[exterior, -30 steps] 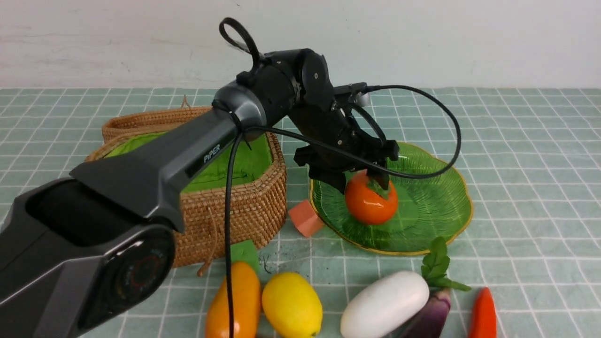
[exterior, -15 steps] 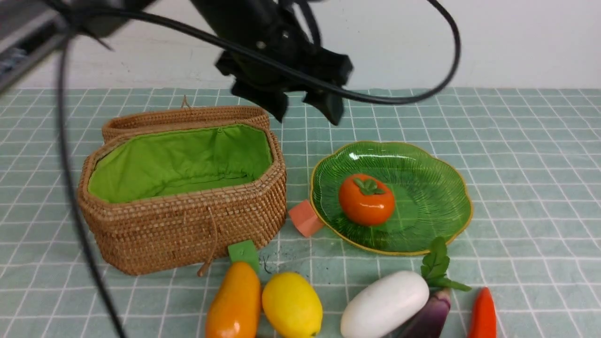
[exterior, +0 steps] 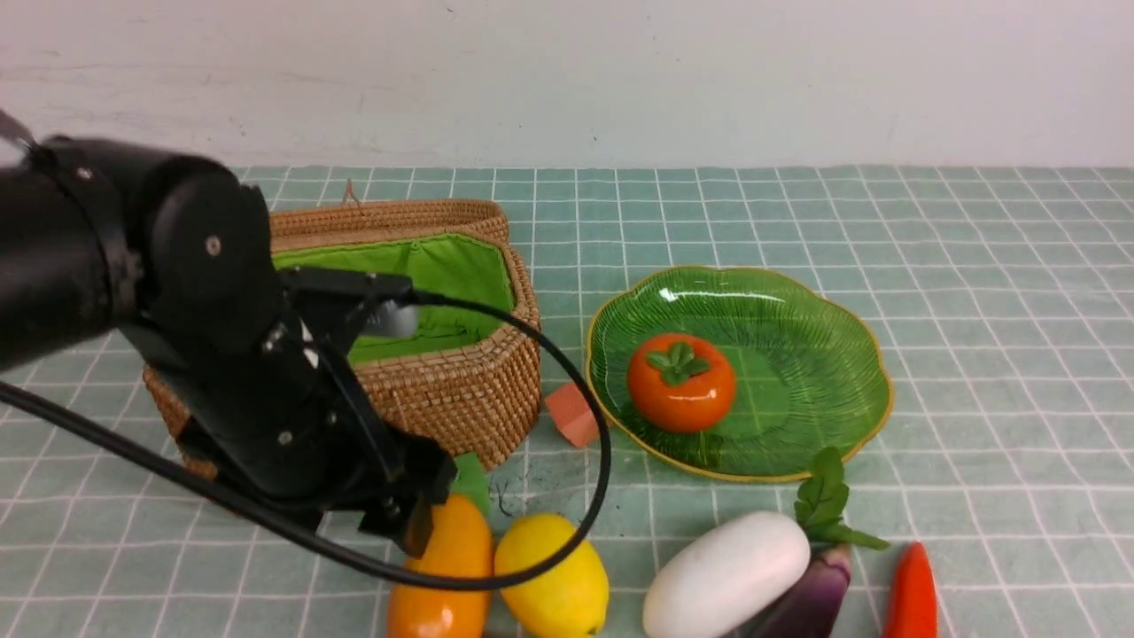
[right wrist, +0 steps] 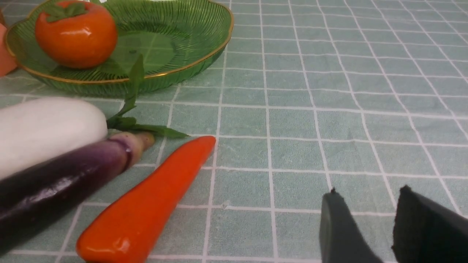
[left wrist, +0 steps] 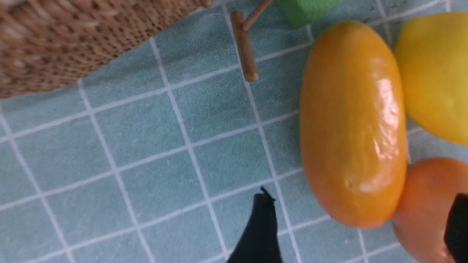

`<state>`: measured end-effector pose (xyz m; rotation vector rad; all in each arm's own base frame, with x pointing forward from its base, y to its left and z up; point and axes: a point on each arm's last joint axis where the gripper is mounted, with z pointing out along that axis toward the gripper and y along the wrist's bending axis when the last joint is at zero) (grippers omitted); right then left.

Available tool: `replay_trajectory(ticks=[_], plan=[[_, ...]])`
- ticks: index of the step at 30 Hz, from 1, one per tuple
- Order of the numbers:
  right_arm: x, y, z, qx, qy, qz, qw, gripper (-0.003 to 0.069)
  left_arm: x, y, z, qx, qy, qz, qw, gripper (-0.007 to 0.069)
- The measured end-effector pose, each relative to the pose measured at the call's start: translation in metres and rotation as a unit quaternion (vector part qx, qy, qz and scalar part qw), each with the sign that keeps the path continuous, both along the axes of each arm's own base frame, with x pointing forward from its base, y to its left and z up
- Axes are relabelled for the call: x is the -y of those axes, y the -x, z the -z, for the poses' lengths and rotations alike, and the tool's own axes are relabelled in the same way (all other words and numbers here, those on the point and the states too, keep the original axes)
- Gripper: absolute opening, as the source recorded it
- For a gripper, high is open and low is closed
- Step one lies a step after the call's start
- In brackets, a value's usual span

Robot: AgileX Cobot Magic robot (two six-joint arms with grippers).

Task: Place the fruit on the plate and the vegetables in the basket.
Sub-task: Grab the mango with your left arm and place it on the right plate

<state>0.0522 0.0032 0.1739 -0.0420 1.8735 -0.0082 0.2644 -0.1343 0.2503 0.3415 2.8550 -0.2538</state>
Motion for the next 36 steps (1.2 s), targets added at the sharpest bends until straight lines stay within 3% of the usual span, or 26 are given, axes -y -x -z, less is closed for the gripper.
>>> replay_trajectory(ticks=[11, 15, 19, 25, 30, 34, 36], plan=[[0.0, 0.0, 0.0, 0.0, 0.0, 0.0, 1.0, 0.0241, 0.016, -0.025, 0.061, -0.039, 0.014, -0.026, 0.999, 0.0568], [0.0, 0.0, 0.0, 0.0, 0.0, 0.0, 1.0, 0.0241, 0.016, -0.026, 0.063, -0.041, 0.011, -0.025, 0.999, 0.0512], [0.0, 0.0, 0.0, 0.0, 0.0, 0.0, 1.0, 0.0241, 0.015, -0.023, 0.055, -0.049, 0.005, -0.019, 0.999, 0.051], [0.0, 0.0, 0.0, 0.0, 0.0, 0.0, 1.0, 0.0241, 0.013, -0.017, -0.005, -0.042, 0.01, -0.002, 0.999, 0.051], [0.0, 0.0, 0.0, 0.0, 0.0, 0.0, 1.0, 0.0241, 0.023, -0.026, -0.084, 0.045, 0.082, 0.005, 0.996, 0.051], [0.0, 0.0, 0.0, 0.0, 0.0, 0.0, 1.0, 0.0241, 0.039, -0.045, -0.129, 0.151, 0.178, 0.019, 0.972, 0.051], [0.0, 0.0, 0.0, 0.0, 0.0, 0.0, 1.0, 0.0241, 0.054, -0.069, -0.141, 0.227, 0.233, 0.029, 0.945, 0.051]])
